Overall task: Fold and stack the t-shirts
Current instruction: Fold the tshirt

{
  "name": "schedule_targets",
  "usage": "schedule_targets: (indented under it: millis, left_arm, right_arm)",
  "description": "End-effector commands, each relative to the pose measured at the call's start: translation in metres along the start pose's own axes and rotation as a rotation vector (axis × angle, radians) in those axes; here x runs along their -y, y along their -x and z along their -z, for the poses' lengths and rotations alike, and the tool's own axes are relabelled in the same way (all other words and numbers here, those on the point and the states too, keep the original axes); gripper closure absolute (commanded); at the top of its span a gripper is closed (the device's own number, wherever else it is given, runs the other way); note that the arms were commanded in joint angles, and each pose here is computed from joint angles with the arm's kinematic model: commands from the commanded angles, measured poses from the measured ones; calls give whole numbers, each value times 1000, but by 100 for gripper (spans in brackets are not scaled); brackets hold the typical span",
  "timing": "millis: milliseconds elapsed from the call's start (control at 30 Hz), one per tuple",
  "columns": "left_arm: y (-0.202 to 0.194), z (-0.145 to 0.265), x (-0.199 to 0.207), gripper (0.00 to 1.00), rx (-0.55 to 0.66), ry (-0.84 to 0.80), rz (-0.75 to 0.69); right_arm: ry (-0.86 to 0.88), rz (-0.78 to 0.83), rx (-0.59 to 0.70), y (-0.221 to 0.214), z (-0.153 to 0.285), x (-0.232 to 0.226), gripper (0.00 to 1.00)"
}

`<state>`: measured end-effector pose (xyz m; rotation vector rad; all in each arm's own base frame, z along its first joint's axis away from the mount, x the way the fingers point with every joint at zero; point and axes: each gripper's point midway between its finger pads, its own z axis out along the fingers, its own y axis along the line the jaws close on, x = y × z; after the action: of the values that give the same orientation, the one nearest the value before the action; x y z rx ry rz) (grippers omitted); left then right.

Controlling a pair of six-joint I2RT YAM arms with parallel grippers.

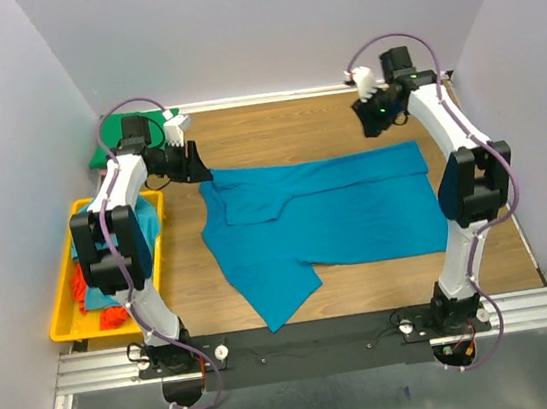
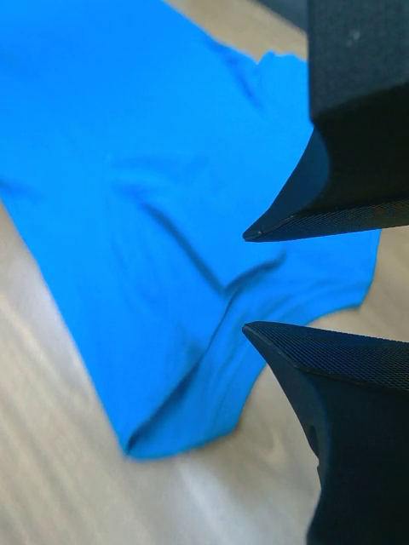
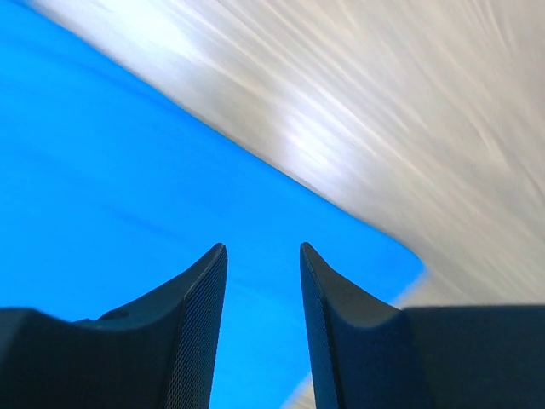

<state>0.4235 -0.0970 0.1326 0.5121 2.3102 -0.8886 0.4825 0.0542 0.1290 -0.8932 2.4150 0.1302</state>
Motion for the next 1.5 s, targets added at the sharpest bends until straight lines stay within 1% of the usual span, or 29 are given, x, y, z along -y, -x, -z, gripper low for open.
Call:
schedule_targets:
  millis: [0, 33, 133, 167, 200, 267, 300, 433, 500, 633, 767, 867, 1067, 1200, 1467]
  left_arm:
    - [-32, 4, 30, 49, -34, -103, 93]
    - [-46, 3, 33, 49, -57, -108, 123]
    - [-69, 2, 36, 49, -88, -100, 160]
    - [-72, 1, 36, 49, -93, -86, 159]
    - [-76, 0, 34, 49, -98, -74, 157]
    - [-85, -3, 31, 49, -112, -63, 167]
    - [-87, -5, 29, 49, -117, -60, 173]
    - [-88, -14, 19, 49, -124, -50, 169]
    - [-90, -20, 15, 49, -130, -52, 173]
    - [-86, -31, 16, 49, -132, -73, 162]
    - [-86, -40, 17, 49, -143, -83, 155]
    - [-89, -53, 27, 49, -168, -104, 134]
    - [-98, -65, 25, 50, -201, -75, 128]
    - [-93, -63, 18, 51, -196, -34, 118]
    - [-80, -54, 20, 53, -169, -10, 95]
  right_arm:
    - [220, -90, 110, 46, 12, -85, 53]
    - [313, -95, 125, 56, 9, -115, 54]
    - [461, -165, 89, 62, -3, -173, 56]
    - [480, -170, 78, 62, -7, -185, 56]
    - [507, -177, 55, 60, -14, -206, 56]
    - [556, -213, 14, 54, -25, -229, 56]
    - [579, -205, 6, 54, -29, -244, 55]
    - [604, -247, -40, 48, -48, -269, 52]
    - [600, -243, -56, 43, -62, -275, 51]
    - [600, -316, -94, 38, -80, -282, 50]
    - [618, -353, -117, 37, -88, -292, 49]
    - [634, -362, -129, 35, -90, -302, 48]
    - [652, -382, -148, 34, -96, -310, 48]
    - [659, -385, -170, 26, -97, -316, 48]
    - [638, -387, -195, 18, -103, -323, 48]
